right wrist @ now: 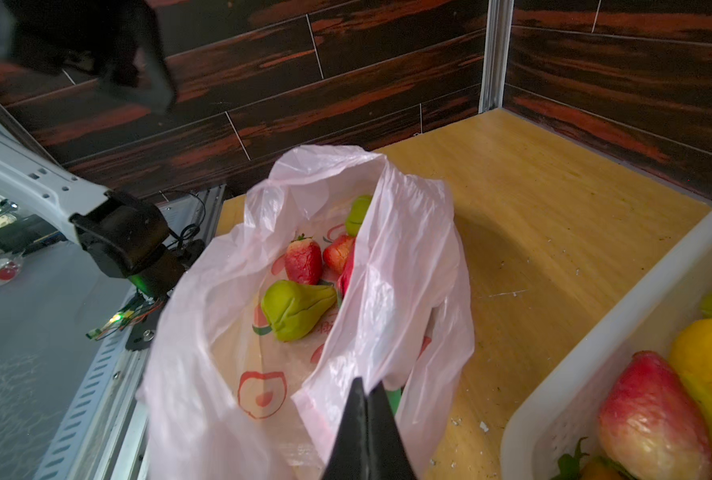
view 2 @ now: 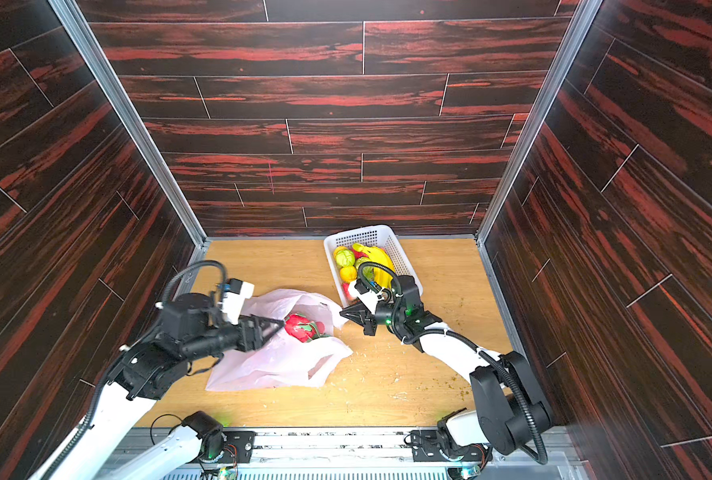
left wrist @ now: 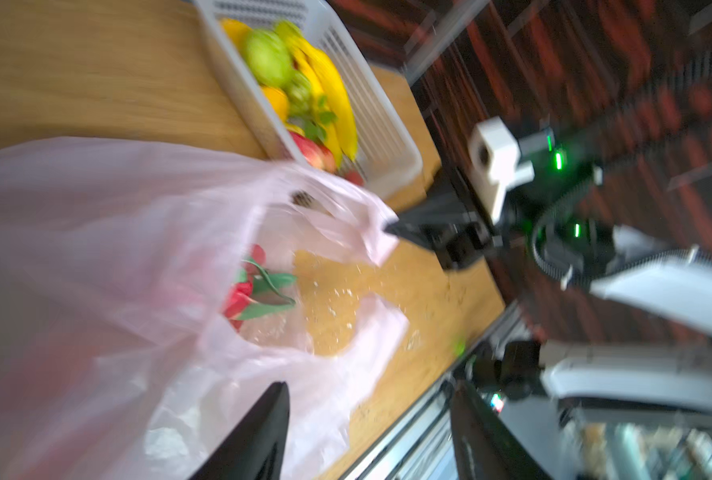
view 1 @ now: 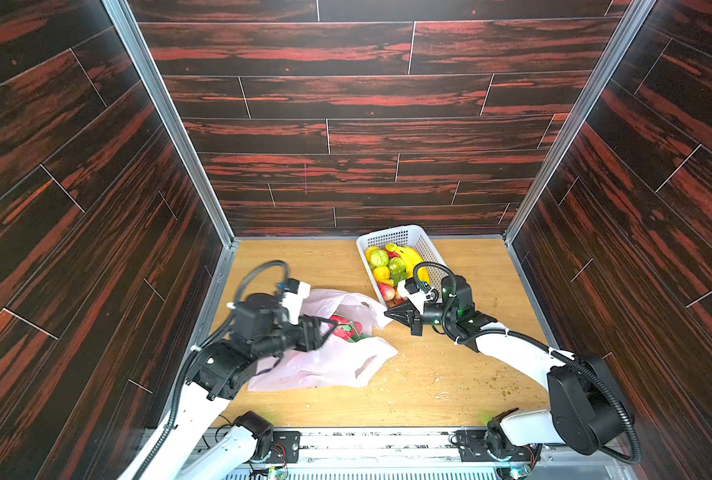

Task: Place the fake fruits into the plastic bag and tie a complex knot

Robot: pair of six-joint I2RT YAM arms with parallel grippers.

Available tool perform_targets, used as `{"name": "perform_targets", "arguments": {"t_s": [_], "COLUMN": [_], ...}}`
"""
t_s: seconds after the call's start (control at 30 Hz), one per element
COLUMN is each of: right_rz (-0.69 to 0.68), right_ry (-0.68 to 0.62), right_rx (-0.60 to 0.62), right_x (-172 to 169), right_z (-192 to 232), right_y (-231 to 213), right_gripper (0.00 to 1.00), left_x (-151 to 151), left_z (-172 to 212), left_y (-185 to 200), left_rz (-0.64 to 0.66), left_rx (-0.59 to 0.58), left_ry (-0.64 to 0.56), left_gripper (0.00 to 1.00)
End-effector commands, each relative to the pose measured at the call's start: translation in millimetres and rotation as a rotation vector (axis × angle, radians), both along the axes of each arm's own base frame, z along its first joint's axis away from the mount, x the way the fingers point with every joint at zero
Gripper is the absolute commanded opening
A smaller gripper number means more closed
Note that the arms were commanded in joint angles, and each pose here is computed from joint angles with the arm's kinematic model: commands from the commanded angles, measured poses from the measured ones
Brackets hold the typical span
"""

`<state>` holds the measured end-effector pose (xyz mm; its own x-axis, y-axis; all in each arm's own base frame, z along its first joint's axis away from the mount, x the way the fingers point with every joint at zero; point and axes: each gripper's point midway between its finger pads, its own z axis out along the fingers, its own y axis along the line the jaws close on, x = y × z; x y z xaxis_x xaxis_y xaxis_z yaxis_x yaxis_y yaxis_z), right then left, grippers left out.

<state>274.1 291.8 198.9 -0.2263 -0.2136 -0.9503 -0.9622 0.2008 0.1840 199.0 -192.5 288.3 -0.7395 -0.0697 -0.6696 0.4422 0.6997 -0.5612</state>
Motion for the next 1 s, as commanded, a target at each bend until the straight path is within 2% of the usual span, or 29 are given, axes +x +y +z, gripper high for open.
{"name": "perform_targets", "arguments": {"t_s": [0.0, 0.33, 0.53, 0.97], "right_rz": [-0.021, -0.030, -0.027, -0.023], "right_ry": [0.036, 0.082, 0.096, 0.104], "right_rx": [0.008, 0.012, 0.013, 0.015], "right_x": [13, 19, 19, 18], "right_z": [1, -1, -3, -3], "right_y": [-2, -4, -6, -7], "right_gripper": [0.00, 0.00, 0.00, 0.00], "left_x": [3, -30, -45, -23], "left_z": [-5, -30, -67, -124], "left_y": [-2, -86, -125, -121], "left_rz": [0.006, -0.277, -0.395, -0.401], "left_rx": [0.183, 0.659, 0.756, 1.091], "left_ry": [-0.085, -0.323, -0.366, -0.431], "left_gripper": [0.65, 0.71, 0.76, 0.84]}}
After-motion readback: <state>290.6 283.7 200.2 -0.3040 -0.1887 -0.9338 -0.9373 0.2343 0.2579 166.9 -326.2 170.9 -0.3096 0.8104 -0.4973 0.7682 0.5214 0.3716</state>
